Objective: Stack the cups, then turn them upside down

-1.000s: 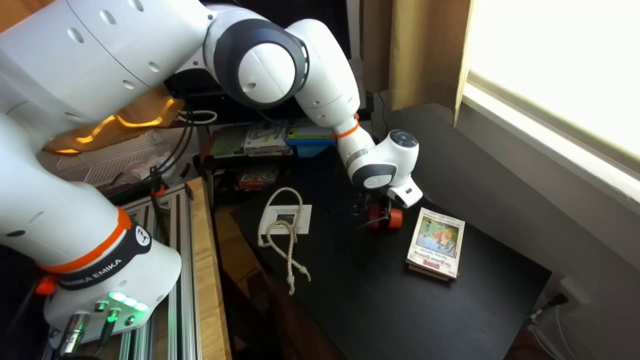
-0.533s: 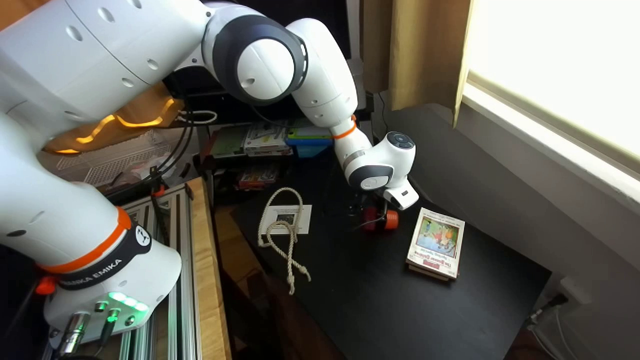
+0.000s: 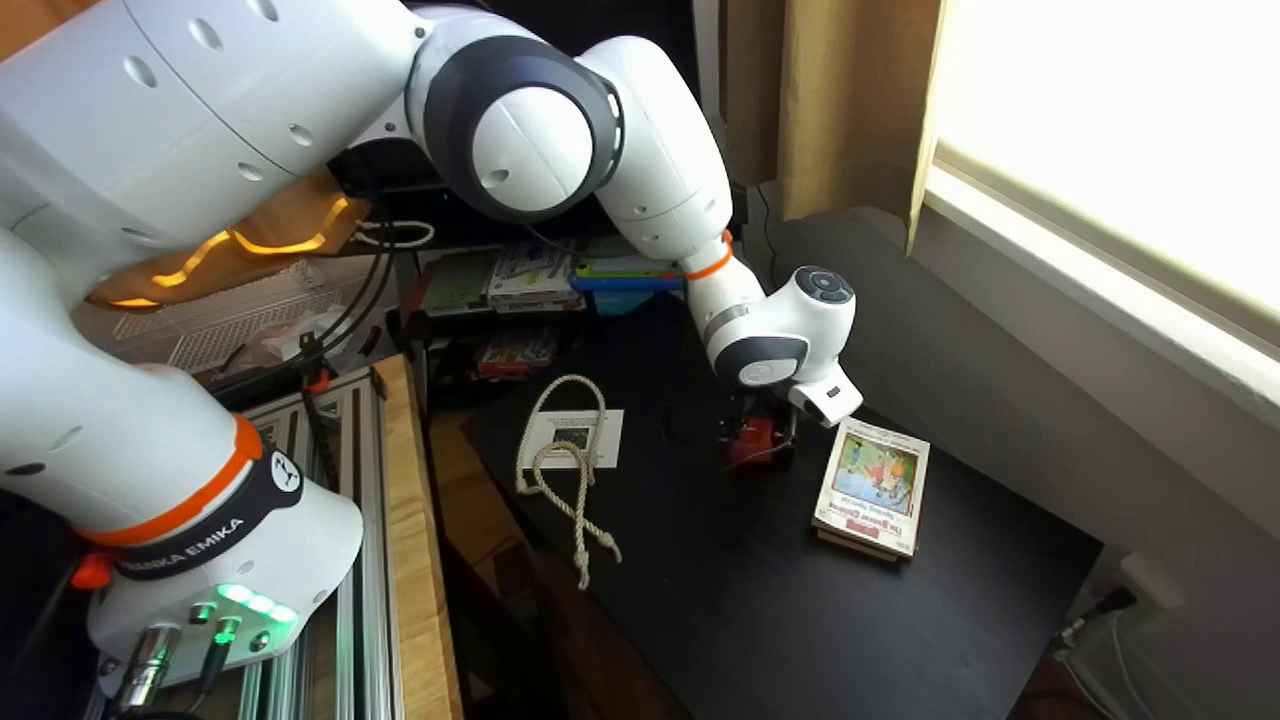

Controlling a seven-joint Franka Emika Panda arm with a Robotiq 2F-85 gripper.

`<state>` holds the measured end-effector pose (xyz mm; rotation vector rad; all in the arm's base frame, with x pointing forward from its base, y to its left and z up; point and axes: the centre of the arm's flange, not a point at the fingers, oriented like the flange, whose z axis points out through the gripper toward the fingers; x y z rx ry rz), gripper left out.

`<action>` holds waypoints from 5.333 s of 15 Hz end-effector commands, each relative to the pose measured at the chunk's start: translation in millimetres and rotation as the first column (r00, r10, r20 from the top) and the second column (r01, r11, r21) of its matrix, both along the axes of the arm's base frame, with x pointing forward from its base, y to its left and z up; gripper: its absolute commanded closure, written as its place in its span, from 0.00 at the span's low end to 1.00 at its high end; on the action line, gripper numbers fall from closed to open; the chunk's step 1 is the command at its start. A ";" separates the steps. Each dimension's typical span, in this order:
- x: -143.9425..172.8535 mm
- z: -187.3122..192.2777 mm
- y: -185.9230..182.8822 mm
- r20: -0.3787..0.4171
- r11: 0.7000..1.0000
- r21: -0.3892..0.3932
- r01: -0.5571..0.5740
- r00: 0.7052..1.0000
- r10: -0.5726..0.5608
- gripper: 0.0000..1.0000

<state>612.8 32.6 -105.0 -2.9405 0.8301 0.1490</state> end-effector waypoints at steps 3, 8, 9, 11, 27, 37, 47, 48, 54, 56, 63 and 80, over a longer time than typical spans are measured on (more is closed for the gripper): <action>7.2 -7.1 -10.5 0.004 0.999 0.006 -0.040 0.999 0.040 0.03; 6.0 -11.3 -15.3 0.007 0.998 0.003 -0.056 0.998 0.056 0.06; 5.3 -11.9 -16.0 0.005 0.998 0.003 -0.058 0.998 0.058 0.10; 3.9 -14.2 -18.1 0.001 0.998 -0.001 -0.058 0.998 0.058 0.10; -1.9 -15.1 -28.3 -0.027 0.999 -0.008 0.040 0.999 -0.040 0.00; -2.7 -14.3 -27.0 -0.051 0.978 0.023 0.207 0.977 -0.206 0.14; -7.5 0.0 -19.1 -0.085 0.932 0.042 0.361 0.930 -0.356 0.00; -8.4 2.2 -16.9 -0.093 0.926 0.043 0.374 0.925 -0.369 0.00; -20.1 21.4 -19.9 -0.122 0.863 0.013 0.505 0.857 -0.500 0.00; -23.2 24.1 -18.5 -0.145 0.833 0.018 0.553 0.826 -0.545 0.00; -27.3 11.1 -15.9 -0.172 0.692 0.011 0.721 0.683 -0.709 0.00; -24.6 -10.7 -50.4 -0.135 0.588 0.016 0.809 0.584 -0.800 0.00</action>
